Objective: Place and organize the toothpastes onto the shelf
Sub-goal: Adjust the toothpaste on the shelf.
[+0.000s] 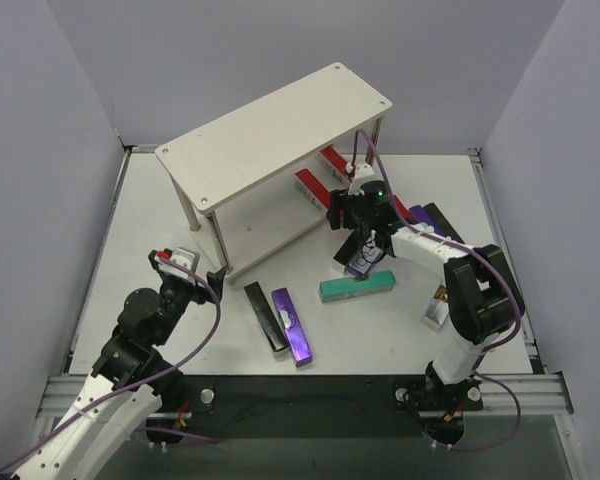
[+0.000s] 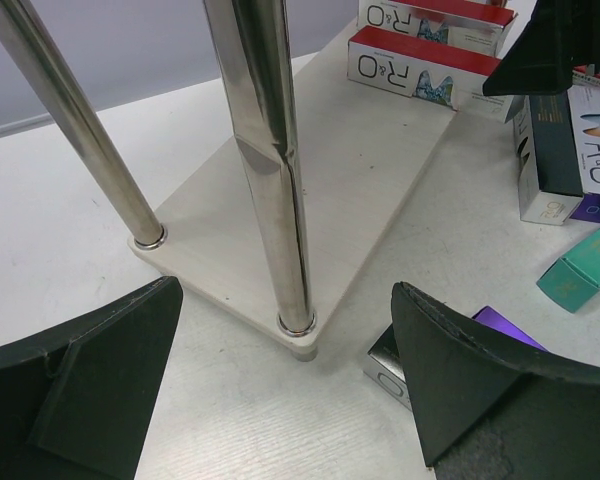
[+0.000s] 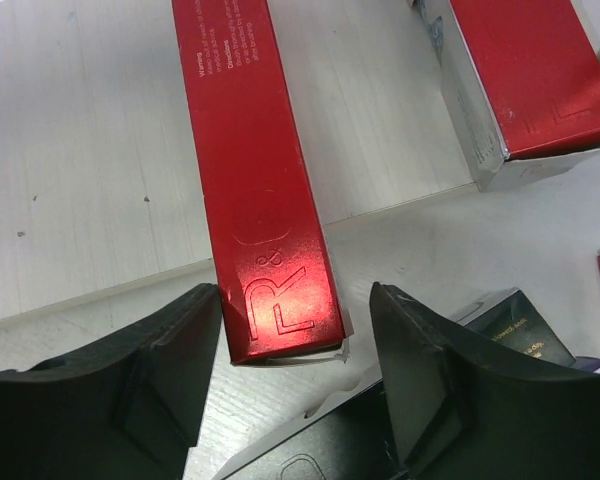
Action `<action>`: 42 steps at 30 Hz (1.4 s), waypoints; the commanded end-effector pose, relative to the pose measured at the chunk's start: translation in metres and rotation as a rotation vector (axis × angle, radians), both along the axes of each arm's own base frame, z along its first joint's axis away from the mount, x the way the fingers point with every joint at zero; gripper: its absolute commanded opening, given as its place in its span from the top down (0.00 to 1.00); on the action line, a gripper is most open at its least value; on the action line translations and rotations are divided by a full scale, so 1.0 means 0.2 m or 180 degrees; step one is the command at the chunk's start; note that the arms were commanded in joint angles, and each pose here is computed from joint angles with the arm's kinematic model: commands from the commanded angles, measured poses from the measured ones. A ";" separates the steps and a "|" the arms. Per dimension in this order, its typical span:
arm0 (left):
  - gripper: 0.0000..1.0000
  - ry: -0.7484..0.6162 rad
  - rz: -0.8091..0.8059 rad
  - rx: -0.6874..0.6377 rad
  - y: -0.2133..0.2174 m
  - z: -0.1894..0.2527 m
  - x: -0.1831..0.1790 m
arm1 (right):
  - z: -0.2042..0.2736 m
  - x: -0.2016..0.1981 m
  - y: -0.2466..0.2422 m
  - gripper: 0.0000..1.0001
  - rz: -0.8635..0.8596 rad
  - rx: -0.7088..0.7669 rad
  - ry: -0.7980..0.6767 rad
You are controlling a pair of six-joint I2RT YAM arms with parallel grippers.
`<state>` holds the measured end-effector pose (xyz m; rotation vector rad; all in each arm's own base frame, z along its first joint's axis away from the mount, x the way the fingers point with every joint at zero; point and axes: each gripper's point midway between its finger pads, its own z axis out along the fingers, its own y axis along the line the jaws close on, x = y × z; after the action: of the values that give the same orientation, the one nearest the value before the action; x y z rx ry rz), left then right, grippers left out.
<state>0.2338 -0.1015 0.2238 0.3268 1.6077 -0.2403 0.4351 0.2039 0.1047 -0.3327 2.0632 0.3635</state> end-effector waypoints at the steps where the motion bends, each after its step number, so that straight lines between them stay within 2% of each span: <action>1: 0.03 -0.0206 -0.0004 -0.0088 0.00 0.10 0.00 | 0.11 0.07 0.03 0.42 0.0083 0.0057 -0.0173; 5: 0.03 -0.0198 0.0020 -0.0083 0.01 0.10 0.01 | 0.13 0.09 0.01 0.61 0.0067 0.0005 -0.0203; 8: 0.03 -0.0193 0.0019 -0.0069 0.01 0.09 0.01 | 0.15 0.11 -0.02 0.64 0.0038 -0.0017 -0.0235; 24: 0.03 -0.0187 0.0020 -0.0071 0.01 0.09 0.02 | 0.18 0.30 -0.12 0.64 -0.0037 -0.0294 -0.0241; 36: 0.03 -0.0186 0.0044 -0.0075 0.02 0.09 0.02 | 0.17 0.38 -0.11 0.64 -0.0113 -0.0332 -0.0229; 42: 0.03 -0.0178 0.0045 -0.0082 0.02 0.09 0.02 | 0.18 0.41 -0.14 0.63 -0.0325 -0.0276 -0.0264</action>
<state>0.2362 -0.0952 0.2247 0.3097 1.6064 -0.2212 0.4985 0.1808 0.1168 -0.3719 2.0805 0.2266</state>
